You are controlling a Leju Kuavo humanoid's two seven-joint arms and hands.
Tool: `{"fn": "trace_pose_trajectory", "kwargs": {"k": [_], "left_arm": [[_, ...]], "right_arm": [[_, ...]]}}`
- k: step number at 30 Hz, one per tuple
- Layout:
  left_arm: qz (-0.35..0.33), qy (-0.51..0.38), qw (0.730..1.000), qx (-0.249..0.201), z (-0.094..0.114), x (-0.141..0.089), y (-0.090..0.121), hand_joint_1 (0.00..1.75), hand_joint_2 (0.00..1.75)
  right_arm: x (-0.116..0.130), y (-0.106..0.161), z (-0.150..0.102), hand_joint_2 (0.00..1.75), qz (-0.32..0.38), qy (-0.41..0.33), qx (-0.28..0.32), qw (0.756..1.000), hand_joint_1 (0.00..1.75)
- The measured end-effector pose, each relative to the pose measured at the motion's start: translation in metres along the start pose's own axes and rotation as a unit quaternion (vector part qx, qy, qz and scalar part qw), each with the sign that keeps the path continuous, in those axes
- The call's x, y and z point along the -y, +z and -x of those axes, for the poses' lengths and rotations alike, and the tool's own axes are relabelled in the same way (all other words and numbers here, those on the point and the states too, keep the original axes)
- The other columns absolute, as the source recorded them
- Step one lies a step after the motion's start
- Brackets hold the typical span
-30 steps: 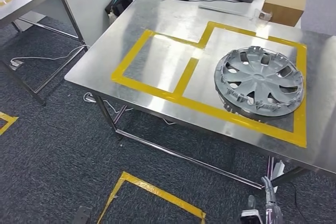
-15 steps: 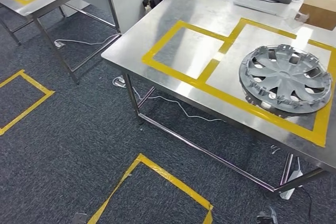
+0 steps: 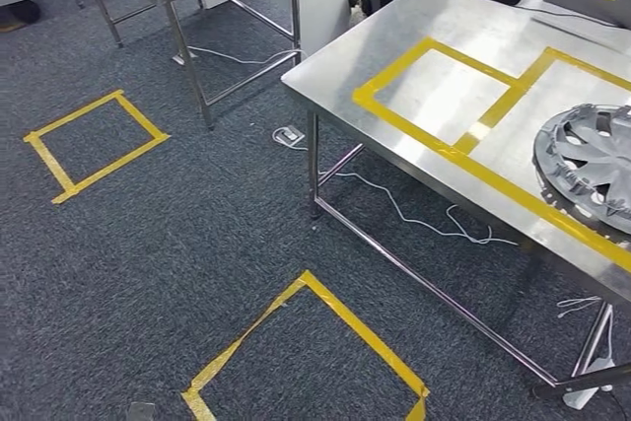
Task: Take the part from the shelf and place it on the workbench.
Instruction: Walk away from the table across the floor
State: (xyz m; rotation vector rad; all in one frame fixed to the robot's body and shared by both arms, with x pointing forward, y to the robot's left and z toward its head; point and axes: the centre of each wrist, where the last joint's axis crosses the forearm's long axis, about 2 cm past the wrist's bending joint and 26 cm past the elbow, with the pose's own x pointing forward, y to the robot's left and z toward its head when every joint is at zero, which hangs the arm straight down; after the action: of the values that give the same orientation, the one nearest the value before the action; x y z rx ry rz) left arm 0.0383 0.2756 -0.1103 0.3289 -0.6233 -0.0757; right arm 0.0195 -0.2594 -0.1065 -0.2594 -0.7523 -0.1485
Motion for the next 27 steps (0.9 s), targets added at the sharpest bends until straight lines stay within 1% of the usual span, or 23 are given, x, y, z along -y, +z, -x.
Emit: {"fn": "trace_pose_trajectory", "kwargs": {"k": [8, 18, 27], "left_arm": [[-0.02, 0.012, 0.999, -0.022, 0.0064, -0.0031, 0.0026, 0.0, 0.0], [-0.024, 0.005, 0.999, -0.021, 0.006, -0.0008, 0.0035, 0.0, 0.0], [-0.021, 0.004, 1.0, -0.021, 0.0061, 0.0008, 0.0043, 0.0, 0.0]], "right_arm": [[-0.0064, 0.0008, 0.0036, 0.0, -0.027, 0.014, -0.036, 0.999, 0.0], [-0.0052, 0.0016, 0.0068, 0.0, -0.044, 0.03, -0.065, 0.996, 0.0], [-0.0051, 0.0002, 0.0056, 0.0, -0.048, 0.034, -0.068, 0.996, 0.0]]}}
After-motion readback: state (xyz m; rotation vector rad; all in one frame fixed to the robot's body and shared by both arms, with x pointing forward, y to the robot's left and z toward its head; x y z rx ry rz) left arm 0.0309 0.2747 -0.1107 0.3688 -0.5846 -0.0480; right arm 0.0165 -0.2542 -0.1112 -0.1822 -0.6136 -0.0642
